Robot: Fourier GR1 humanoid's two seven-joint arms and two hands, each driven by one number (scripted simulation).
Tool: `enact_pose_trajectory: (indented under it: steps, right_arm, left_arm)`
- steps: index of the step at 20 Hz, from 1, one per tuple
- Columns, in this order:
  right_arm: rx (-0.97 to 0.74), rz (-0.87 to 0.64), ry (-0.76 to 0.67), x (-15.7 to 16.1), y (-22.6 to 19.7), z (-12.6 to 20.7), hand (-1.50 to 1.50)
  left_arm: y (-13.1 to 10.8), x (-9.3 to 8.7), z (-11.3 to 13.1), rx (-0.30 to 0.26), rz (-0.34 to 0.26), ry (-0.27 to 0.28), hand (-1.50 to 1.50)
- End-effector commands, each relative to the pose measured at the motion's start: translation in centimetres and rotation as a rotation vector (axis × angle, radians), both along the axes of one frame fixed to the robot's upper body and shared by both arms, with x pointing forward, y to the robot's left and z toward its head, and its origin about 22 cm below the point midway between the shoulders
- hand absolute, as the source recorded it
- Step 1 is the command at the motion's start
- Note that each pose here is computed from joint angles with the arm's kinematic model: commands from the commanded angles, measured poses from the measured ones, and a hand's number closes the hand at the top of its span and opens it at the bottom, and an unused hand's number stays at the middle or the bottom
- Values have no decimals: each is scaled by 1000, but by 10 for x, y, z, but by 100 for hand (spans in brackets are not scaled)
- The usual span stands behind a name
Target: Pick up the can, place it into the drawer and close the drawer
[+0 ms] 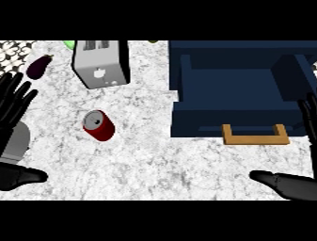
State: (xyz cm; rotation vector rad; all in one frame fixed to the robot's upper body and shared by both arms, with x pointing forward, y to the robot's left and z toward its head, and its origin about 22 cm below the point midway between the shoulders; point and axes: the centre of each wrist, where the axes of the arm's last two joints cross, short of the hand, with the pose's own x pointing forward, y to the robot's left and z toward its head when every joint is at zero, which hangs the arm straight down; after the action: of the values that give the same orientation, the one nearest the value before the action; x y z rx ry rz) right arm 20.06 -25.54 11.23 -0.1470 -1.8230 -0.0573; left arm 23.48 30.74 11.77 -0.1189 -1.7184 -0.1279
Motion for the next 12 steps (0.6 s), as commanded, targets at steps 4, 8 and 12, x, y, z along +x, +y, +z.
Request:
enact_pose_trajectory:
  steps: [4,8,12]
  right_arm:
    - [1,-10,28,-1,-16,-13,-150]
    - [-13,-9,12,-5,-12,-20,-150]
    - [-9,-13,-4,16,-12,-1,-150]
  left_arm:
    - [6,12,-1,-9,-10,36,-150]
    - [-6,10,-7,-23,-24,49,-150]
    - [-12,28,-16,0,-37,83,-150]
